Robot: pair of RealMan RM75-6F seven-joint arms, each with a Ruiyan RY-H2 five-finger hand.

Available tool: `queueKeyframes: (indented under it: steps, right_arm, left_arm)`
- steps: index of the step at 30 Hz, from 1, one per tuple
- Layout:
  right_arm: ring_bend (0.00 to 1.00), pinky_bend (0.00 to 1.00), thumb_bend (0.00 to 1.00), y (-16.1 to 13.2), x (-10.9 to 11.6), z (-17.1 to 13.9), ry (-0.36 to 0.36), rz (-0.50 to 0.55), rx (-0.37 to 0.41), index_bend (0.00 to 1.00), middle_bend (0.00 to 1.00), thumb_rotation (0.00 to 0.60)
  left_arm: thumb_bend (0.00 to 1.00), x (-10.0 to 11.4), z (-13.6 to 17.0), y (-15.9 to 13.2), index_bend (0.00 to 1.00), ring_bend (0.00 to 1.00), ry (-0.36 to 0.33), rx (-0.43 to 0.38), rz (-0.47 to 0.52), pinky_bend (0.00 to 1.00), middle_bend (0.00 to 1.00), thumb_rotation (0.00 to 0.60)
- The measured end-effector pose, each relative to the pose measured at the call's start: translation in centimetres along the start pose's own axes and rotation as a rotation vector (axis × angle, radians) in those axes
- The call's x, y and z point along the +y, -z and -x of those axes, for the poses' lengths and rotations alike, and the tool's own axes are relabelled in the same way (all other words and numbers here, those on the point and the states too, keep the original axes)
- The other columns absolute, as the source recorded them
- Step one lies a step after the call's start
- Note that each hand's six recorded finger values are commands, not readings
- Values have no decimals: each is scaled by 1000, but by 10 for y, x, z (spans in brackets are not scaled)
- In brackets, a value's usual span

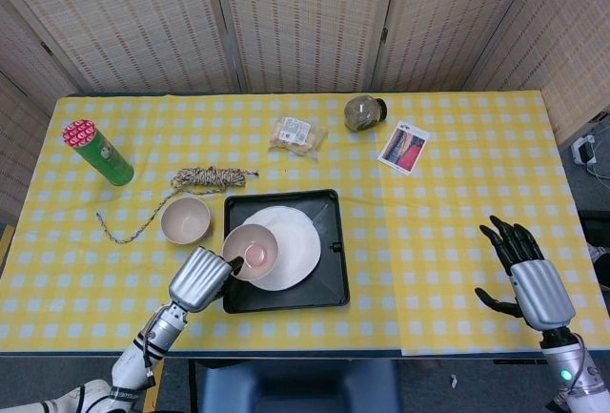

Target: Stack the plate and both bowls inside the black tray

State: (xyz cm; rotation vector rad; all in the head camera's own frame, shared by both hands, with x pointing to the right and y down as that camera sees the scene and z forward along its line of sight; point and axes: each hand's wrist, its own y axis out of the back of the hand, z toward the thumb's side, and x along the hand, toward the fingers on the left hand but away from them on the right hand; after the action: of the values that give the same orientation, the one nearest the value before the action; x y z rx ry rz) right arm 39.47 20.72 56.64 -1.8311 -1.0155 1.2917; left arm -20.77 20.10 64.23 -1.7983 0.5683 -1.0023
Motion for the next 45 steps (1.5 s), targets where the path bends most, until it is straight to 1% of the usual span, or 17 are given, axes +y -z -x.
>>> queueKeyframes:
  steps: [5, 11, 17, 25, 28, 33, 36, 40, 45]
  right_arm:
    - [0, 0, 252, 8, 1, -2, 1, -5, -31, 5, 0, 600]
    - [0, 0, 251, 17, 5, -7, 15, -25, -62, 5, 0, 600]
    - [0, 0, 251, 27, 8, -10, 18, -24, -94, 5, 0, 600]
    - [0, 0, 251, 31, 7, -9, -5, -14, -98, 5, 0, 600]
    - [0, 0, 251, 33, 6, -9, -9, -14, -103, 5, 0, 600]
    - [0, 0, 250, 33, 5, -8, -11, -17, -107, 5, 0, 600]
    - [0, 0, 251, 33, 5, -7, -7, -18, -107, 5, 0, 600]
    - [0, 0, 251, 32, 6, -8, -3, -16, -102, 5, 0, 600]
    - [0, 0, 252, 28, 5, -8, -8, -13, -87, 5, 0, 600]
  left_arm:
    - [463, -10, -21, -13, 625, 962, 21, -25, -1, 1000, 1000, 600]
    - [464, -23, -41, -22, 624, 965, 40, -32, -9, 1000, 1000, 600]
    - [464, -34, -53, -23, 624, 965, 60, -32, -15, 1000, 1000, 600]
    - [464, -46, -65, -20, 618, 965, 67, -5, -11, 1000, 1000, 600]
    - [463, -48, -68, -19, 569, 962, 56, 7, 3, 1000, 1000, 600]
    - [357, -48, -68, -19, 272, 954, 48, 5, 29, 1000, 1000, 600]
    - [346, -45, -66, -20, 225, 954, 45, -1, 41, 1000, 1000, 600]
    - [343, -38, -61, -22, 219, 955, 40, -8, 51, 1000, 1000, 600]
    - [336, -24, -48, -17, 204, 953, 26, -4, 66, 1000, 1000, 600]
